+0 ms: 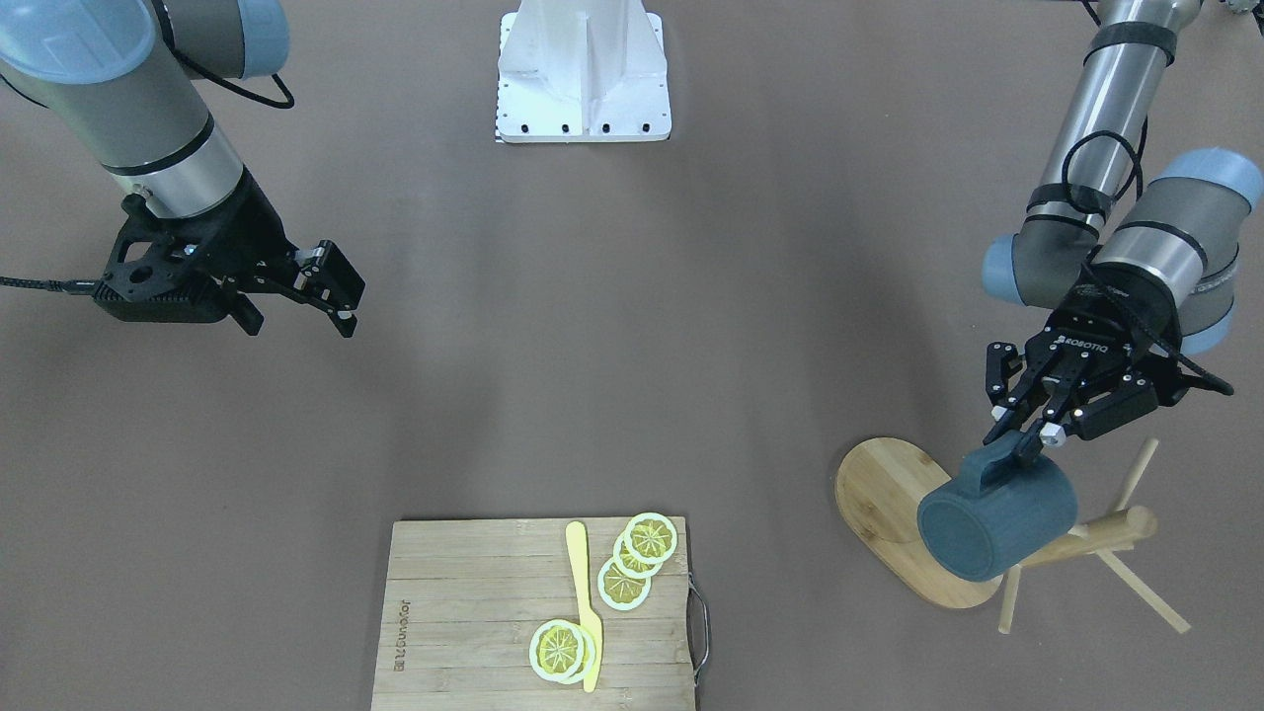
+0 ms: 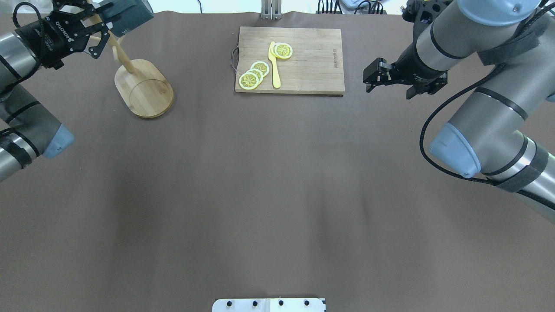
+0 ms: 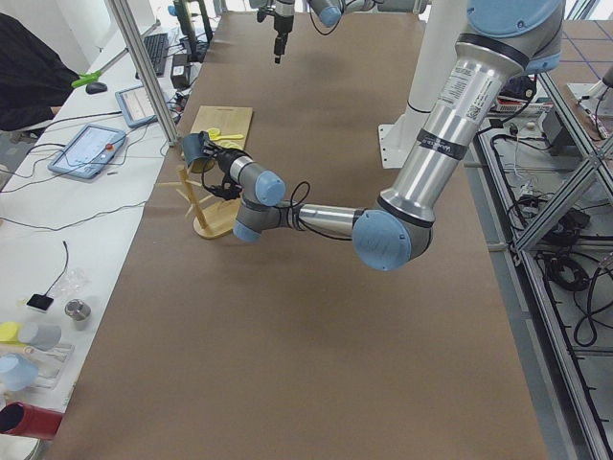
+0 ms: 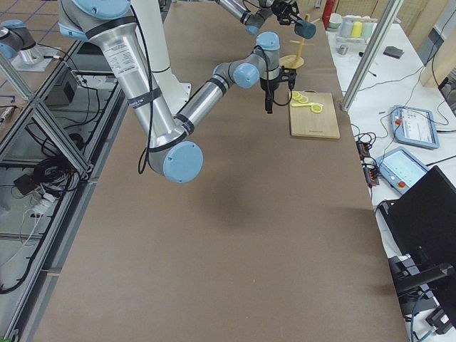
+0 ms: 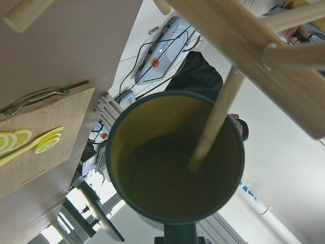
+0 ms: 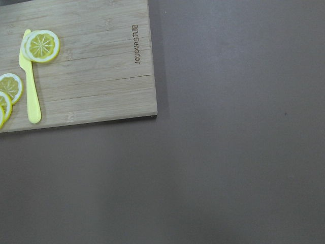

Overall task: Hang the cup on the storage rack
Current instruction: 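Lower the mug handle over the peg with the left gripper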

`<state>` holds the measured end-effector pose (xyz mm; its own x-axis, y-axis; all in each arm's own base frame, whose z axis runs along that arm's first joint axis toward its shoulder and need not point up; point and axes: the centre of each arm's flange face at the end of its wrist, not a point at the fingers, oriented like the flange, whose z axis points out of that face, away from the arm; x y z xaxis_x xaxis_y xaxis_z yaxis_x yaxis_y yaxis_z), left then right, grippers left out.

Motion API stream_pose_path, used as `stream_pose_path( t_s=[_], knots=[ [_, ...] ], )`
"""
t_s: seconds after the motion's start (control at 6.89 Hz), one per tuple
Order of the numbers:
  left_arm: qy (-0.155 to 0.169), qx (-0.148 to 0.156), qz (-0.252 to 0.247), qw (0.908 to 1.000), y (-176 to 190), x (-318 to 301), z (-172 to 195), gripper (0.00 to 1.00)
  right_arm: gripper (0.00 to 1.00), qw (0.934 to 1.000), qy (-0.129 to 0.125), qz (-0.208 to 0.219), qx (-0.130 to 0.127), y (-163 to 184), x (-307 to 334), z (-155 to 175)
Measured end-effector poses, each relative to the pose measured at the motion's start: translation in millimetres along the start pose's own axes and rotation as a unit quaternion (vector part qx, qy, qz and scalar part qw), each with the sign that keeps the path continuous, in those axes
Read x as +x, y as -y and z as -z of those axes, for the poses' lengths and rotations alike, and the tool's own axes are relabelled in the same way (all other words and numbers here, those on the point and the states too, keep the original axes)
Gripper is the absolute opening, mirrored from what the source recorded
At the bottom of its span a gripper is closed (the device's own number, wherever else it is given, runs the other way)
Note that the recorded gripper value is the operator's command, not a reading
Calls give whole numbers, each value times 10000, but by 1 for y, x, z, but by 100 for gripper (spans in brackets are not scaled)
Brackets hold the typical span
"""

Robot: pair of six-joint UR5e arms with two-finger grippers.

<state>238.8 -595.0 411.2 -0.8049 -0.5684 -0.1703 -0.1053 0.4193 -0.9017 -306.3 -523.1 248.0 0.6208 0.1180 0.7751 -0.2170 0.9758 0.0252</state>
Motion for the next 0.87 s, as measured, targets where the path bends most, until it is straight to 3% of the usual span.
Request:
stream_pose_path(
  t_s=[0.58, 0.87],
  knots=[
    [417, -221, -41, 9989, -14, -3, -8, 0, 100, 10000, -24, -7, -4, -1, 2, -2],
    [454, -320, -90, 9984, -16, 5, -6, 0, 100, 10000, -30, -9, -5, -1, 3, -2]
  ],
)
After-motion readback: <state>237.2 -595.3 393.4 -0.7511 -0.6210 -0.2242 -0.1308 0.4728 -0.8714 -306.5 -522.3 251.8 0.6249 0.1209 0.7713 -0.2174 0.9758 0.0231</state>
